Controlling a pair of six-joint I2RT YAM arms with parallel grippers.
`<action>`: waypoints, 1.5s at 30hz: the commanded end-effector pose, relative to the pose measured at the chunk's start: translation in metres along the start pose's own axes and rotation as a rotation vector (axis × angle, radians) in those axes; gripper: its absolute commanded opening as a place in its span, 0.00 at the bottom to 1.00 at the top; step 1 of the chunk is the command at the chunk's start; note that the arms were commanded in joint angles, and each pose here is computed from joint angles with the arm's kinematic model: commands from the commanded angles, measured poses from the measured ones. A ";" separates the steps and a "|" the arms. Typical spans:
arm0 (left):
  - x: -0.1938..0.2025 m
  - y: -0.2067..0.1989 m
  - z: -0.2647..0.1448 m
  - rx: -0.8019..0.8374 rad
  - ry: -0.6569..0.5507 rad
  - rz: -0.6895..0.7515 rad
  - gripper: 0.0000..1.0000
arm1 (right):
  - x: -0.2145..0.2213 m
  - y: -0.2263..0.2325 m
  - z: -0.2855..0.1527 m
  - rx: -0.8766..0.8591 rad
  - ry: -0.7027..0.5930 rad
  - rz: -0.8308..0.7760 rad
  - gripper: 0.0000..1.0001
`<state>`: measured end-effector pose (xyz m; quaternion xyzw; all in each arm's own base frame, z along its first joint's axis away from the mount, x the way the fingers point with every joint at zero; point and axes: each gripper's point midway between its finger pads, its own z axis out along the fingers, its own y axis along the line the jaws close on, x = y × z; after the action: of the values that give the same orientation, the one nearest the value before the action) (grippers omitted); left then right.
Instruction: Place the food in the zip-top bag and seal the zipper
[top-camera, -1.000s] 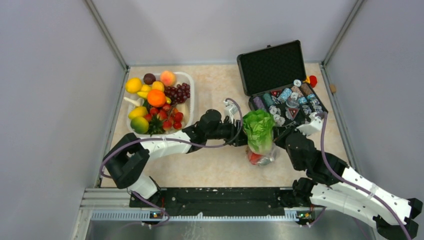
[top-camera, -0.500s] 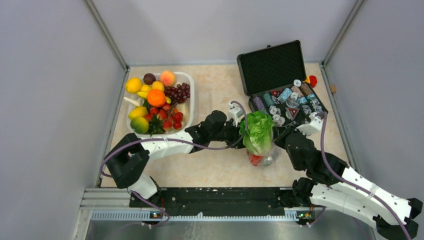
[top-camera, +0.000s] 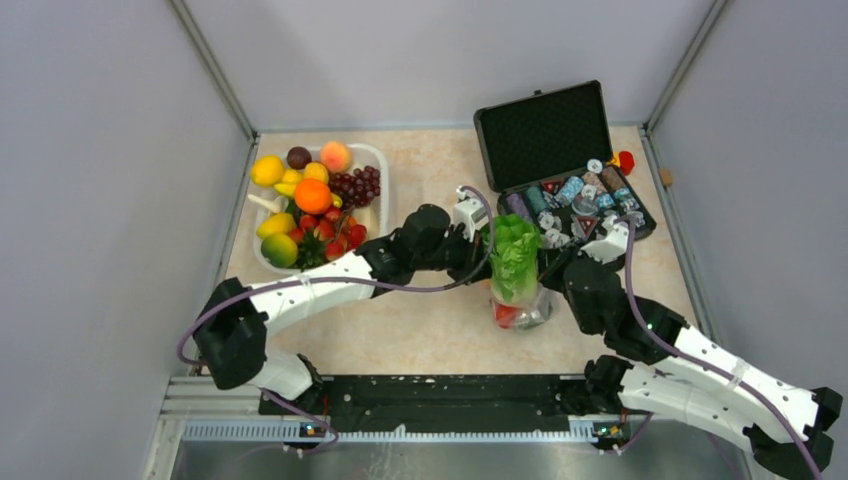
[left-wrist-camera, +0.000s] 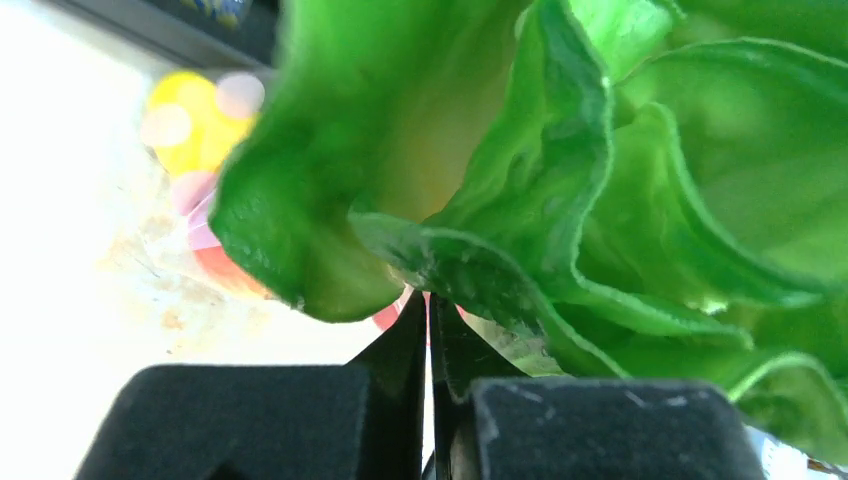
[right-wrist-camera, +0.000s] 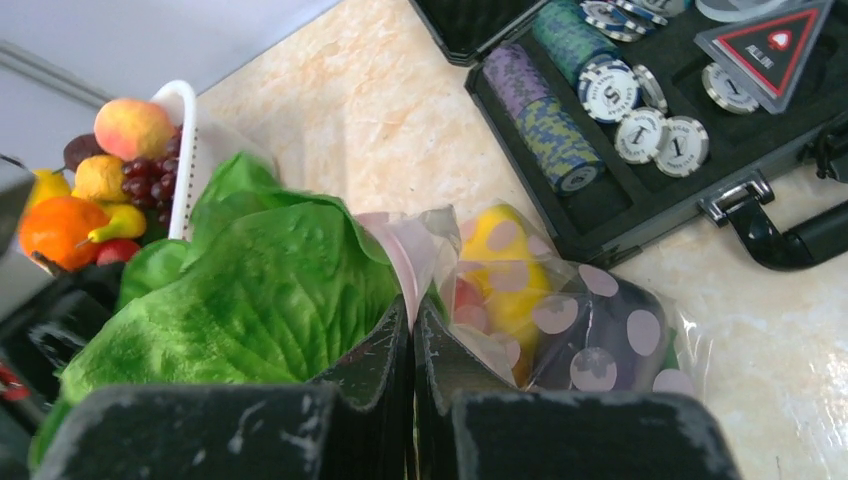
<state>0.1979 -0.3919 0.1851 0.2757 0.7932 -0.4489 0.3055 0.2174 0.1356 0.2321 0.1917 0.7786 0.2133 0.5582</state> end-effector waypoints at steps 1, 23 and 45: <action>-0.066 -0.017 -0.035 -0.042 -0.136 0.139 0.00 | -0.034 0.042 -0.009 -0.130 -0.036 -0.004 0.00; -0.091 0.011 -0.072 -0.191 -0.248 0.118 0.21 | -0.045 0.028 -0.004 -0.035 -0.085 0.035 0.00; -0.010 0.023 -0.065 -0.075 -0.192 -0.121 0.55 | -0.036 0.006 0.010 0.008 -0.062 0.093 0.00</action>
<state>0.2116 -0.2924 0.1961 0.1604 0.8163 -0.3911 0.3937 0.2369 0.1209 0.2466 0.2224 0.7712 0.1990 0.5623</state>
